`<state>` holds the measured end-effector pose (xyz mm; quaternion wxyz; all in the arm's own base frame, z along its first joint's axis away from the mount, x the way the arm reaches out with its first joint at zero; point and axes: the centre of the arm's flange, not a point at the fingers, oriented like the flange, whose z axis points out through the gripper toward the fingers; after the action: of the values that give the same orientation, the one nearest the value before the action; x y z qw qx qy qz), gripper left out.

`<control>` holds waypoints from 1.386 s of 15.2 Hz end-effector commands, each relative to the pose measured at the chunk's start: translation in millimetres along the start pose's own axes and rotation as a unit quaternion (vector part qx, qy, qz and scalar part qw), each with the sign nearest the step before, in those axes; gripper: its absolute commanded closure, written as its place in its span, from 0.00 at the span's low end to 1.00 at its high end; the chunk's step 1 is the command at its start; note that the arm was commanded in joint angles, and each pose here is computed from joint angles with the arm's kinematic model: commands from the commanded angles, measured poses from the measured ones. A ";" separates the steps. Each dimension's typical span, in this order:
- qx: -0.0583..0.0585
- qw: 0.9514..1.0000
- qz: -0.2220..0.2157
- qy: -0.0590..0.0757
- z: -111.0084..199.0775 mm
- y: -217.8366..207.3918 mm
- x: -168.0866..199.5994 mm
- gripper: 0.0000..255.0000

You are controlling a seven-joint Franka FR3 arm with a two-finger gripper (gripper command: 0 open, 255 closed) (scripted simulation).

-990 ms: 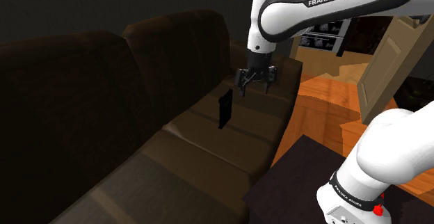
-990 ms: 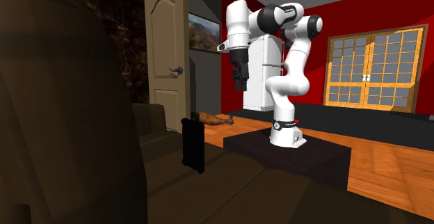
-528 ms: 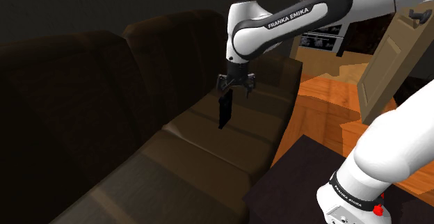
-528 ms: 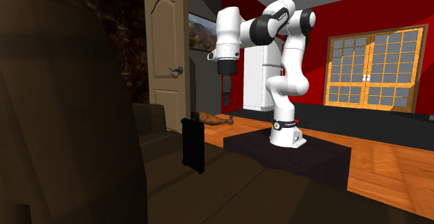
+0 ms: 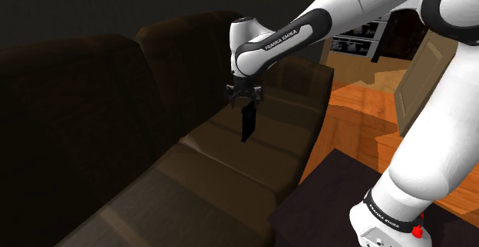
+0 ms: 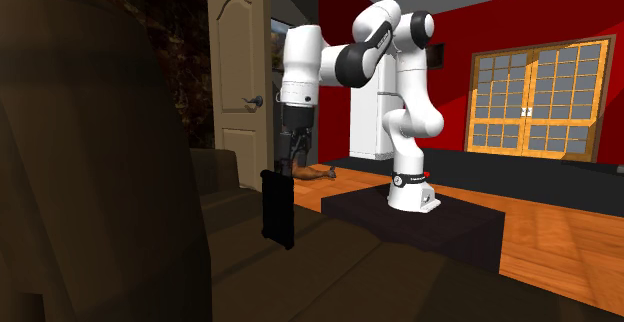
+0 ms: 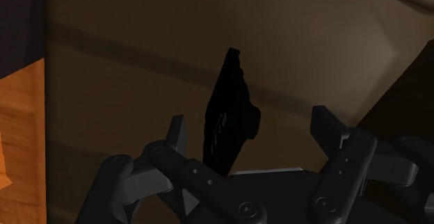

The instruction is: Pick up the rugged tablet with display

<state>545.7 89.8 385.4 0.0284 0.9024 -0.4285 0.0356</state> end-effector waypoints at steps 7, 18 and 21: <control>-0.001 1.000 0.010 0.003 44.8 -5.1 -0.9 0.00; -0.001 1.000 0.010 0.003 43.8 -4.8 -0.7 1.00; -0.001 1.000 0.010 0.003 34.3 -4.9 0.1 1.00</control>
<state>551.5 90.0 347.6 0.0303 0.8979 -0.4375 0.0384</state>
